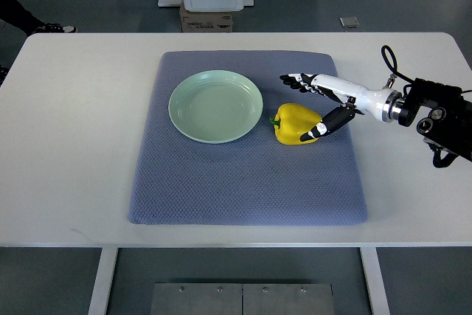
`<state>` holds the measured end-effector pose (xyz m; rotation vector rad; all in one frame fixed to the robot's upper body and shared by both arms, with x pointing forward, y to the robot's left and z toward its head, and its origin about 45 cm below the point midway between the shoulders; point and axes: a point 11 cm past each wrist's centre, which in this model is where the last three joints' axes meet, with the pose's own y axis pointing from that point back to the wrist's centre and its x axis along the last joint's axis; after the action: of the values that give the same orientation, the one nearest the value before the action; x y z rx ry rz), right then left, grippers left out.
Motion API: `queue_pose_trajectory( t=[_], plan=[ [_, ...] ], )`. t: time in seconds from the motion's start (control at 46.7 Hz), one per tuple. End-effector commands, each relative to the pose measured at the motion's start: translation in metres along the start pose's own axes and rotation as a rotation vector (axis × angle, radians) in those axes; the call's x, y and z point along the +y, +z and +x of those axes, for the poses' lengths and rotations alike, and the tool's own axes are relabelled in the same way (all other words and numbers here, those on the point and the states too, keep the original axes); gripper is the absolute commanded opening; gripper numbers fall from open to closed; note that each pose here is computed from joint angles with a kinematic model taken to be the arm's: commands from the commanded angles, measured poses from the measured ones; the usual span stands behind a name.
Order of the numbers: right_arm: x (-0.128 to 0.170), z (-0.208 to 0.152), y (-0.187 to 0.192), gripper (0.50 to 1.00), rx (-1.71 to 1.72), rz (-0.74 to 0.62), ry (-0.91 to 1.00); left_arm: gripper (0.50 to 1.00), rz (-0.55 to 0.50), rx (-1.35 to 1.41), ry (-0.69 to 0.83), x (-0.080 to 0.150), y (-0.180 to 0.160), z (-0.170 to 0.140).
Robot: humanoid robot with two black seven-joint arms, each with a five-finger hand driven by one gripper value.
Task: Place yellow pepper on plate with right hand
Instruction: 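Move the right hand over the yellow pepper, fingers open, then close the right hand's fingers around the yellow pepper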
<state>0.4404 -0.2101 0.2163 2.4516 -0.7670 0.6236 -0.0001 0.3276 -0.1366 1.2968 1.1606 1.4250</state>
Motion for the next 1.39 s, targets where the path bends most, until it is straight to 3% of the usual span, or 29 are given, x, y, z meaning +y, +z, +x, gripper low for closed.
queue_pose_trajectory(
  t=[0.0, 0.92, 1.027, 1.177, 1.37],
  plan=[
    [-0.003, -0.003, 0.002, 1.000, 0.009, -0.010, 0.000, 1.000, 0.000, 0.000, 0.000, 0.000, 0.000, 0.000],
    [-0.004, -0.012, 0.020, 0.979, 0.046, -0.076, -0.015, 1.000, 0.000, 0.000, 0.000, 0.000, 0.000, 0.000],
    [-0.004, -0.014, 0.022, 0.943, 0.051, -0.083, -0.023, 1.000, 0.001, 0.000, 0.000, 0.000, -0.001, 0.000],
    [-0.004, -0.012, 0.021, 0.814, 0.057, -0.084, -0.023, 1.000, 0.000, 0.000, 0.000, 0.000, 0.000, 0.000],
    [-0.004, -0.012, 0.021, 0.682, 0.058, -0.084, -0.025, 1.000, 0.001, 0.000, 0.000, 0.000, -0.001, 0.000]
  ],
)
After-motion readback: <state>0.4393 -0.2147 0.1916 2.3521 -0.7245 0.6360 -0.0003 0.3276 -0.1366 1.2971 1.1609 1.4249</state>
